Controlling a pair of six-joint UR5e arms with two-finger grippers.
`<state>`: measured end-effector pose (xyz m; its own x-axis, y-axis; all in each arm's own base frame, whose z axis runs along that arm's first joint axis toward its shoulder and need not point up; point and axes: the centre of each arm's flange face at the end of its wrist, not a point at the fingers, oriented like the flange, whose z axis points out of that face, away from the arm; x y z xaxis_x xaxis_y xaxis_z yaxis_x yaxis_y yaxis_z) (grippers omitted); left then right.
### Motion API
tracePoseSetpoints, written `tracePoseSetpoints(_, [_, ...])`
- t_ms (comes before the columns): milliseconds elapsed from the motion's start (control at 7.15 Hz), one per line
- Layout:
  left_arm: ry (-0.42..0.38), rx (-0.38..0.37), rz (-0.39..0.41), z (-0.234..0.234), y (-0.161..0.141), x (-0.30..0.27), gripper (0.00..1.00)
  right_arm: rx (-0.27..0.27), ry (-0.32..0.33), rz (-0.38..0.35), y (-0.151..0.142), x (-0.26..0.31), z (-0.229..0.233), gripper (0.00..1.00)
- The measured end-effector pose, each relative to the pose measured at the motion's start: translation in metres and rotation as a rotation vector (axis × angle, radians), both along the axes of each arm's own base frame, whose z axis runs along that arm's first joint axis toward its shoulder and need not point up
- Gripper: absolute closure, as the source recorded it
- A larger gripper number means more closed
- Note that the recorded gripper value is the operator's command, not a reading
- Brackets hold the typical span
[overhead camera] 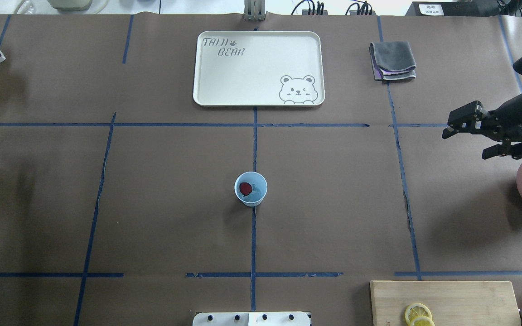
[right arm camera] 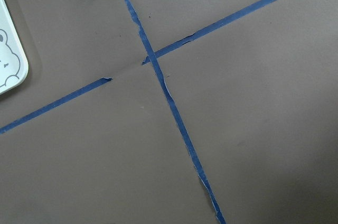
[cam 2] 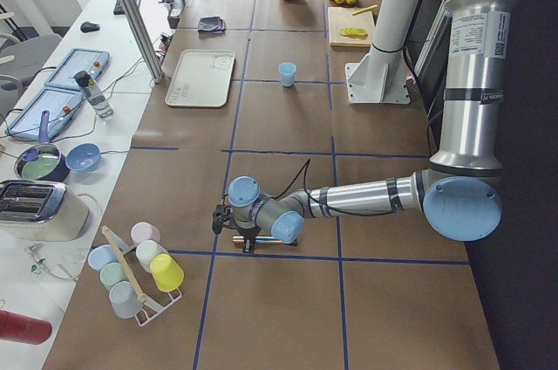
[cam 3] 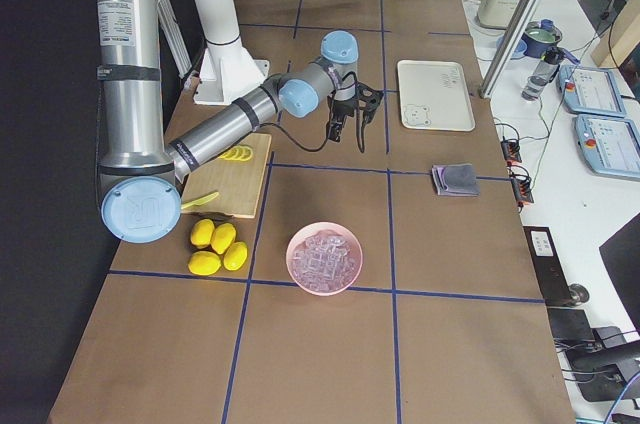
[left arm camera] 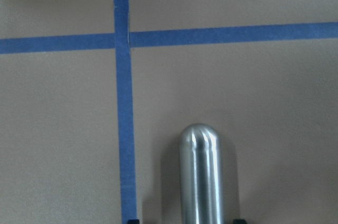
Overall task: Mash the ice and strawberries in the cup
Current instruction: 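Grasp the metal muddler with the left gripper, then carry the muddler with the left gripper over the blue cup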
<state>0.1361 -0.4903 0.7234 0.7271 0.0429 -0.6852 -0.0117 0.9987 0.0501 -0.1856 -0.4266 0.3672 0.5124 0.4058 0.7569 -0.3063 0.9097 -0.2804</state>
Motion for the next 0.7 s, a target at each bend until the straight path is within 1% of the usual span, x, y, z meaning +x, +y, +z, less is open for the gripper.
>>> tracePoseSetpoints(280, [0.018,0.005,-0.012,-0.013,-0.008,0.005,1.0,0.003,-0.002,0.001,0.001,0.001,-0.002,0.0])
tracePoseSetpoints(420, [0.054,0.002,-0.029,-0.034,-0.017,0.011,1.0,0.004,-0.003,0.002,0.001,0.002,-0.003,0.0])
tracePoseSetpoints(559, [0.121,0.012,-0.025,-0.068,-0.026,0.019,1.0,0.005,-0.005,0.004,0.001,0.003,-0.004,0.0])
tracePoseSetpoints(699, [0.193,0.051,-0.006,-0.119,-0.034,0.035,1.0,0.007,-0.006,0.008,0.001,0.006,-0.005,0.0])
